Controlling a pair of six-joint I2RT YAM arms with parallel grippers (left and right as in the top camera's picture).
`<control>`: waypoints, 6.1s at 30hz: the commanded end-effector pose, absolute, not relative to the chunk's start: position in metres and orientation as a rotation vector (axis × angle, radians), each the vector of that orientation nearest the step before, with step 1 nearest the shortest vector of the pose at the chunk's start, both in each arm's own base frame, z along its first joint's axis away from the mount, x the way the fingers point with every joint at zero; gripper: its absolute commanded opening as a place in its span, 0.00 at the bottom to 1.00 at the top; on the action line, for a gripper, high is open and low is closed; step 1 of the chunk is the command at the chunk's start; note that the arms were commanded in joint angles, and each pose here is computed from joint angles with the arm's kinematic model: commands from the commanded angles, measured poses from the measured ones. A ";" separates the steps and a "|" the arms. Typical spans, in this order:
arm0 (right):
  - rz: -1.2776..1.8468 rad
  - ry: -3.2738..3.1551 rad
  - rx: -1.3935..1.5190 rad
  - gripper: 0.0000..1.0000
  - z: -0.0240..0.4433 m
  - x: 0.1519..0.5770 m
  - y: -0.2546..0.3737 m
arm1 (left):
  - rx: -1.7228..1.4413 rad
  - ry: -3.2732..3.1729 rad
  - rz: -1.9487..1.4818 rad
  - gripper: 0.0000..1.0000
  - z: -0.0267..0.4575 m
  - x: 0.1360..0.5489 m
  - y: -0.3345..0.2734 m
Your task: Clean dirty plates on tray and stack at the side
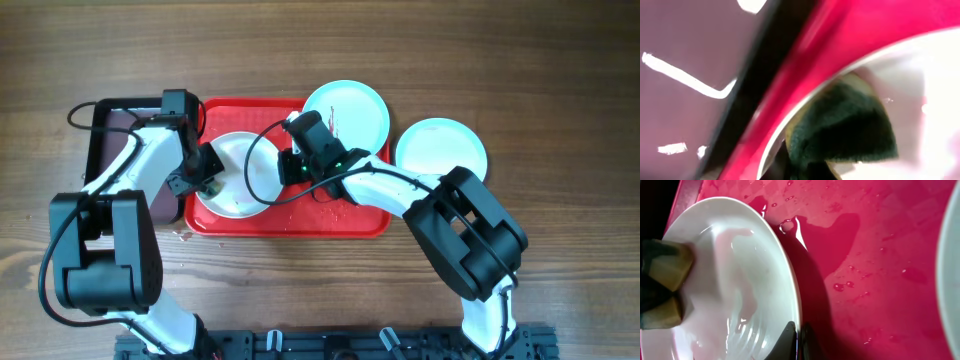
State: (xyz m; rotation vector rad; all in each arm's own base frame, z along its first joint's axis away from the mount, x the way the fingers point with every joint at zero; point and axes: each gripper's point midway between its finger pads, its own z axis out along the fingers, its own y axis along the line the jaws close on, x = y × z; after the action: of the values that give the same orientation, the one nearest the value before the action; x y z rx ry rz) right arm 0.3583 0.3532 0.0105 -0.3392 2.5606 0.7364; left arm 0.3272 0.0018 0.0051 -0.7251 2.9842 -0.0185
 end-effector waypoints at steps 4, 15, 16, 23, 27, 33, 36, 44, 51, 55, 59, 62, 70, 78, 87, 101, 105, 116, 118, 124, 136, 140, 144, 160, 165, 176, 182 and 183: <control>0.706 2.584 -0.353 0.04 0.000 0.358 0.348 | -0.050 3.019 -0.714 0.04 0.016 0.328 -0.097; 0.705 2.585 -0.353 0.04 0.000 0.358 0.347 | -0.378 2.877 -0.297 0.04 0.008 0.375 -0.058; 0.706 2.585 -0.353 0.04 0.000 0.358 0.347 | -0.441 2.858 -0.216 0.04 0.007 0.377 -0.048; 0.705 2.584 -0.353 0.04 0.000 0.359 0.347 | -0.788 2.788 0.144 0.04 0.005 0.362 -0.001; 0.706 2.583 -0.353 0.04 0.000 0.359 0.348 | -0.859 2.898 0.177 0.04 0.000 0.331 -0.003; 0.706 2.584 -0.352 0.04 0.000 0.359 0.347 | -0.854 3.135 0.083 0.04 -0.001 0.284 -0.023; 0.705 2.584 -0.351 0.04 0.000 0.359 0.347 | -0.757 3.224 -0.110 0.04 0.001 0.277 -0.044; 0.725 2.586 -0.360 0.04 0.001 0.357 0.349 | -0.449 3.169 -0.562 0.04 0.009 0.301 -0.088; 0.728 2.587 -0.361 0.04 0.000 0.357 0.349 | -0.619 2.923 -0.385 0.04 0.006 0.358 -0.067; 0.740 2.609 -0.369 0.04 -0.002 0.352 0.349 | -0.780 2.719 -0.016 0.04 0.009 0.386 -0.016; 0.733 2.659 -0.373 0.04 -0.006 0.344 0.346 | -0.800 2.685 0.023 0.04 0.032 0.400 -0.005; 0.721 2.679 -0.374 0.04 -0.003 0.344 0.346 | -0.803 2.685 0.026 0.04 0.063 0.408 -0.003; 0.629 2.765 -0.408 0.04 0.010 0.342 0.340 | -0.762 2.710 0.044 0.04 0.136 0.414 0.001; 0.462 2.697 -0.457 0.04 0.060 0.345 0.316 | -0.793 2.743 0.011 0.04 0.134 0.407 0.004; -0.027 2.335 -0.493 0.04 0.155 0.353 0.289 | -0.805 2.792 0.035 0.04 0.113 0.396 0.004; -0.601 1.885 -0.500 0.04 0.225 0.324 0.291 | -0.813 2.834 0.055 0.04 0.089 0.384 0.005; -0.637 1.852 -0.475 0.04 0.231 0.322 0.289 | -0.813 2.833 0.055 0.04 0.089 0.384 0.005; -0.719 1.743 -0.460 0.04 0.258 0.330 0.294 | -0.813 2.837 0.023 0.04 0.088 0.385 0.001; -0.734 1.718 -0.488 0.04 0.266 0.333 0.298 | -0.813 2.839 0.017 0.04 0.088 0.384 0.000; -0.755 1.698 -0.471 0.04 0.274 0.334 0.298 | -0.812 2.839 0.017 0.04 0.088 0.384 0.000; -0.199 2.084 -0.532 0.04 0.177 0.320 0.327 | -0.813 2.845 0.020 0.04 0.088 0.383 0.000; 0.023 2.329 -0.417 0.04 0.134 0.321 0.323 | -0.813 2.845 0.020 0.04 0.088 0.383 0.000; 0.198 2.483 -0.362 0.04 0.103 0.322 0.329 | -0.813 2.846 0.020 0.04 0.088 0.383 0.000; 0.414 2.541 -0.610 0.42 0.045 0.345 0.349 | -0.813 2.854 -0.011 0.04 0.088 0.383 -0.004; 0.464 2.470 -0.783 0.47 0.030 0.352 0.361 | -0.812 2.853 -0.018 0.04 0.088 0.383 -0.005; 0.389 2.443 -0.801 0.43 0.009 0.366 0.361 | -0.812 2.853 -0.018 0.04 0.088 0.383 -0.005; 0.389 2.363 -0.829 0.42 0.045 0.376 0.368 | -0.812 2.853 -0.018 0.04 0.088 0.383 -0.005; 0.342 2.311 -0.866 0.44 0.055 0.381 0.367 | -0.812 2.852 -0.018 0.04 0.088 0.383 -0.005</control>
State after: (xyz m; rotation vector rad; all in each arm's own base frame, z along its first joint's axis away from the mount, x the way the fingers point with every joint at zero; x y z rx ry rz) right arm 0.3643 0.3604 0.0161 -0.8130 2.4452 0.3901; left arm 0.3849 -0.0031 0.0917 -0.8292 2.8345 -0.0068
